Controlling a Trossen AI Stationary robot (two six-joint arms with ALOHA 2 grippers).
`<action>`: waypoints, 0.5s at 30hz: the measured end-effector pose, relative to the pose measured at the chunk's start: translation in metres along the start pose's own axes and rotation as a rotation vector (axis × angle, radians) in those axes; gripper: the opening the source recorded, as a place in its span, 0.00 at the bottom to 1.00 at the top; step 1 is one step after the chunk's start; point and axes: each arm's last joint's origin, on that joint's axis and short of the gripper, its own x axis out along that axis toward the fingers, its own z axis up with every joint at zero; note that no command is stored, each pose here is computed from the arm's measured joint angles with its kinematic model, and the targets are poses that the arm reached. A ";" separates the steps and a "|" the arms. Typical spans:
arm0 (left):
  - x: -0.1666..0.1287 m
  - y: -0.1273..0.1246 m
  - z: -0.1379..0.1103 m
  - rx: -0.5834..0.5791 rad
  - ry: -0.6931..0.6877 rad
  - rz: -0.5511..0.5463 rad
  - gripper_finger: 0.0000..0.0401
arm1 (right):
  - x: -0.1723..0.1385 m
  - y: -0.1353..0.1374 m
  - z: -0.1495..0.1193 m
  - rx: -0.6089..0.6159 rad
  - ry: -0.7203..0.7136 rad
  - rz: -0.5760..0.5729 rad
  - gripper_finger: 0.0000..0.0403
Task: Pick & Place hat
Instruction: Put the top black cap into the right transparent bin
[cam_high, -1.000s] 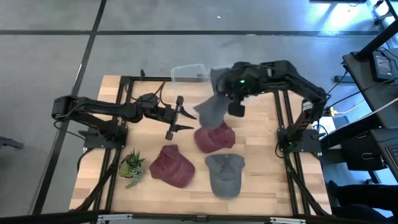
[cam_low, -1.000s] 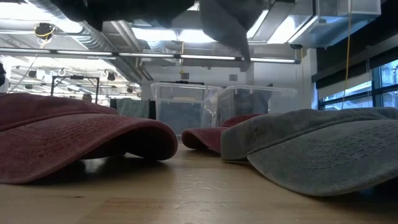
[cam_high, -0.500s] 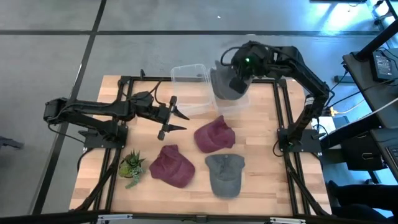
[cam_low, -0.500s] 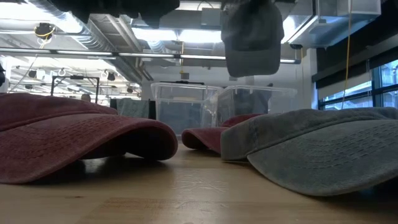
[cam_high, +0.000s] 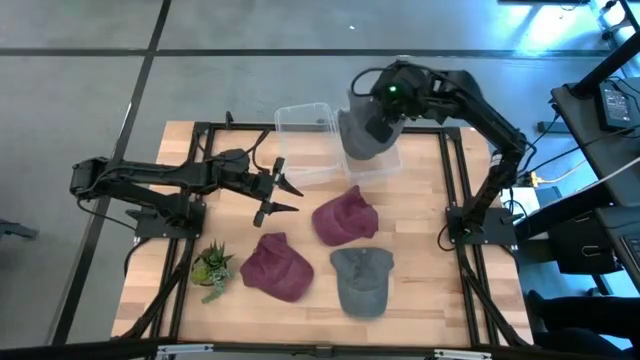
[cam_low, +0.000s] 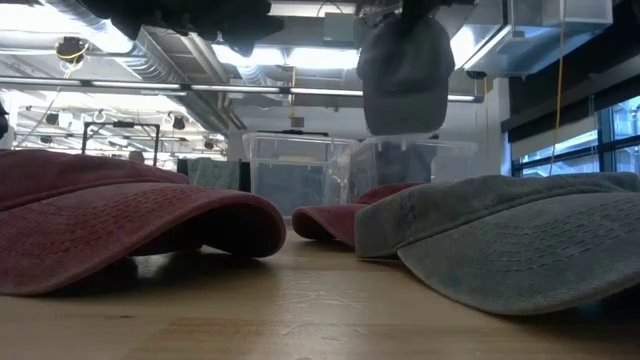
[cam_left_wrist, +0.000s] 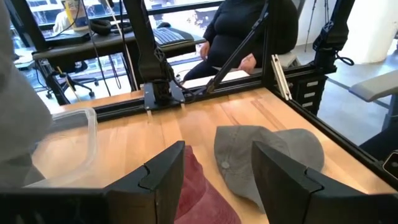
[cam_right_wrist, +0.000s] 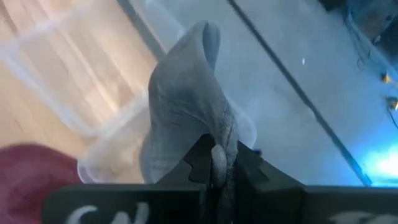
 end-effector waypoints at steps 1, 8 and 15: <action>0.000 0.000 0.000 0.000 0.000 -0.001 0.45 | 0.006 0.003 -0.002 -0.005 0.024 -0.001 0.06; 0.000 -0.001 -0.002 -0.006 0.017 -0.006 0.45 | 0.050 0.023 -0.009 -0.028 0.099 -0.007 0.06; 0.000 -0.001 -0.005 -0.018 0.049 -0.013 0.45 | 0.088 0.036 -0.022 -0.043 0.139 -0.024 0.06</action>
